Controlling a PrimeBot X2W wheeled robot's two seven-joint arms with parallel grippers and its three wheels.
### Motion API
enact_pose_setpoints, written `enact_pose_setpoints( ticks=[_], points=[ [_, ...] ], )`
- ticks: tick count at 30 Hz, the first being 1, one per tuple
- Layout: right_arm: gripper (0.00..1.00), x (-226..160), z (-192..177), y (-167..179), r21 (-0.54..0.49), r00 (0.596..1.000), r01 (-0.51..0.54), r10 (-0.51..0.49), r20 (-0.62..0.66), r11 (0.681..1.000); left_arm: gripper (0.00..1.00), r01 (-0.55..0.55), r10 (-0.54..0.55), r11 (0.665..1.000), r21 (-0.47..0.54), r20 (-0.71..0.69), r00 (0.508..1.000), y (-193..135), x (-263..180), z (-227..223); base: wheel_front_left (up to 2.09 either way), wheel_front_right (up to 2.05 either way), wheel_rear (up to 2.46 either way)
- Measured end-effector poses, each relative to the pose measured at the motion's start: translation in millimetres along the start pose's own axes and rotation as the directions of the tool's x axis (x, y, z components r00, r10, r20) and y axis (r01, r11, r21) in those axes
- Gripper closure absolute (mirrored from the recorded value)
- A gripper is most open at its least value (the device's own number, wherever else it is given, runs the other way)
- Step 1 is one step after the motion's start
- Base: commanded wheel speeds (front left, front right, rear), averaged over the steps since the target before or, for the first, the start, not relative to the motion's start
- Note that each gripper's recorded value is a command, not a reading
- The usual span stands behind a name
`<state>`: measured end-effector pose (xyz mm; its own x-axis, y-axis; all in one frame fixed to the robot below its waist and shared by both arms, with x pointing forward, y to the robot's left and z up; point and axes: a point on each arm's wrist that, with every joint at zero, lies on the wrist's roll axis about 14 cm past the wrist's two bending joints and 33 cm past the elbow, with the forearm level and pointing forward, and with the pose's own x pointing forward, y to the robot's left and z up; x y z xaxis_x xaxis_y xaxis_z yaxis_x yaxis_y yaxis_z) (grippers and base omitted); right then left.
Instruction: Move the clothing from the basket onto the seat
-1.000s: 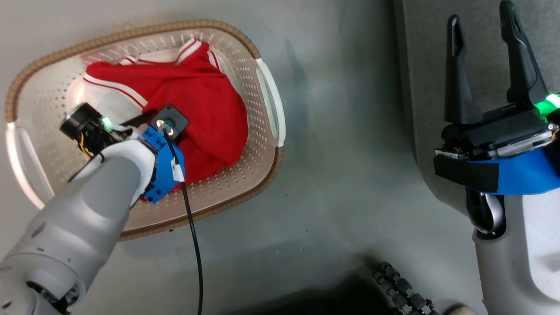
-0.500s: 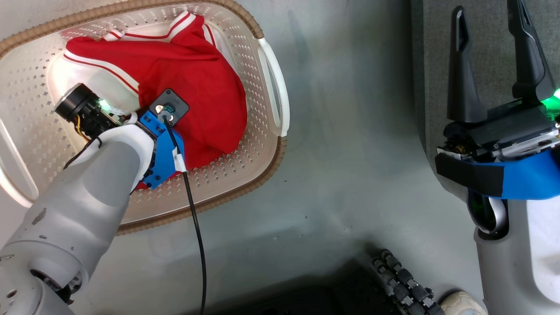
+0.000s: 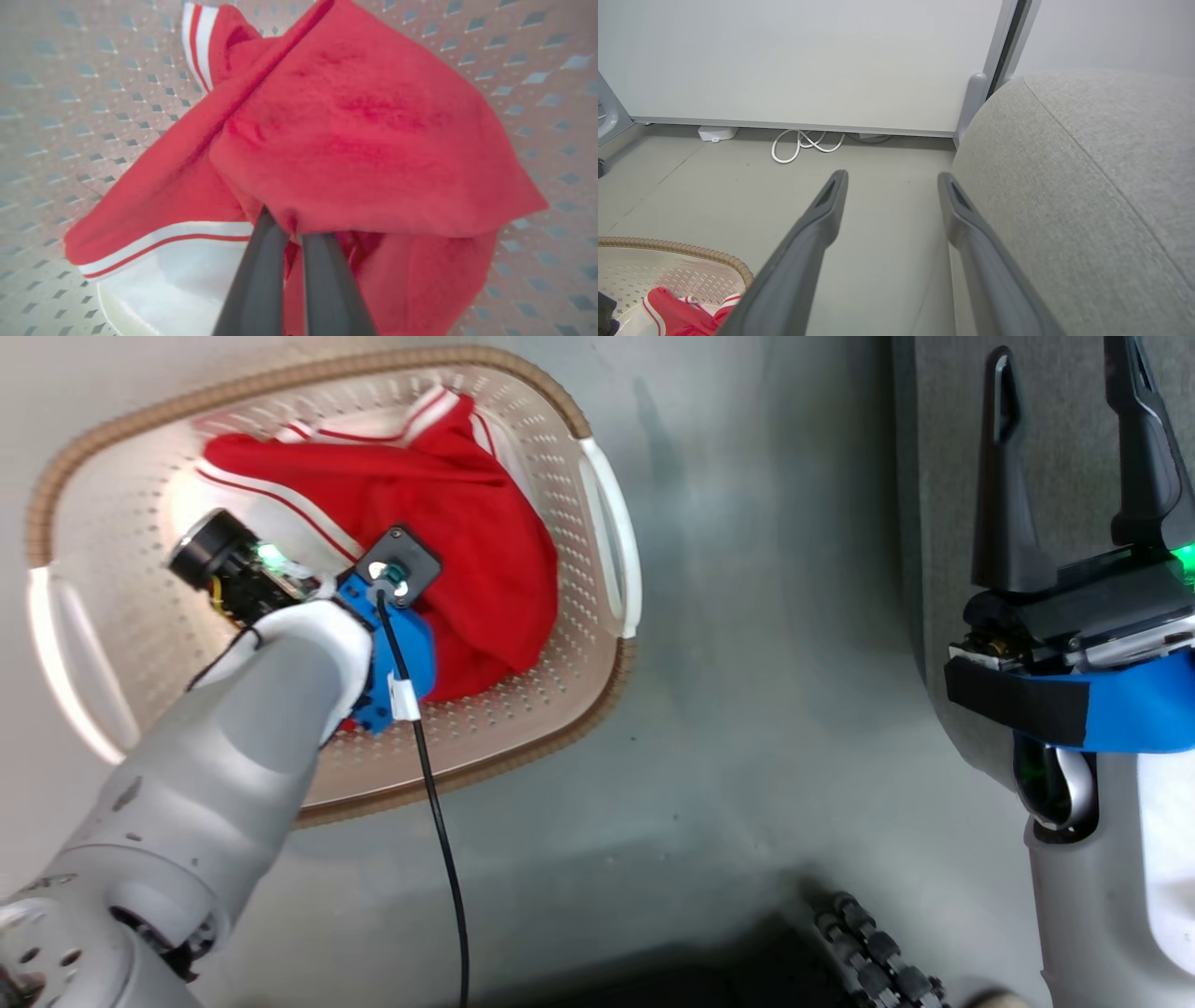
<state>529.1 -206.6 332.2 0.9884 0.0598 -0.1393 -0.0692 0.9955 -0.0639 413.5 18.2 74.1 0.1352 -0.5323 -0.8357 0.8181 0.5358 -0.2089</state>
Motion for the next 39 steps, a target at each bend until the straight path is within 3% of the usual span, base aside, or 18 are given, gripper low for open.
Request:
enact_pose_setpoints(
  ticks=[10, 15, 22, 39],
  points=[
    [0.00, 4, 39, 9, 0.020, 0.996, -0.025, 0.023, 0.082, 0.999, 1.00, -0.099, 0.116, 0.991, -0.085, 0.220, 0.969, 20, -47, 69, 0.00, 0.00, 0.00],
    [0.00, -2, 62, 10, 0.023, 0.992, -0.032, 0.029, 0.119, 0.999, 1.00, -0.141, 0.169, 0.985, -0.103, 0.352, 0.920, 24, -84, 116, 0.00, 0.00, 0.00],
    [0.00, -20, 95, 13, 0.033, 0.986, -0.037, 0.032, 0.164, 0.999, 1.00, -0.202, 0.221, 0.975, -0.090, 0.457, 0.861, 16, -140, 145, 0.00, 0.00, 0.00],
    [0.00, -84, 167, 19, 0.068, 0.961, -0.045, 0.025, 0.274, 0.997, 1.00, -0.338, 0.321, 0.932, -0.133, 0.737, 0.595, -16, -286, 235, 0.00, 0.00, 0.00]
  ],
)
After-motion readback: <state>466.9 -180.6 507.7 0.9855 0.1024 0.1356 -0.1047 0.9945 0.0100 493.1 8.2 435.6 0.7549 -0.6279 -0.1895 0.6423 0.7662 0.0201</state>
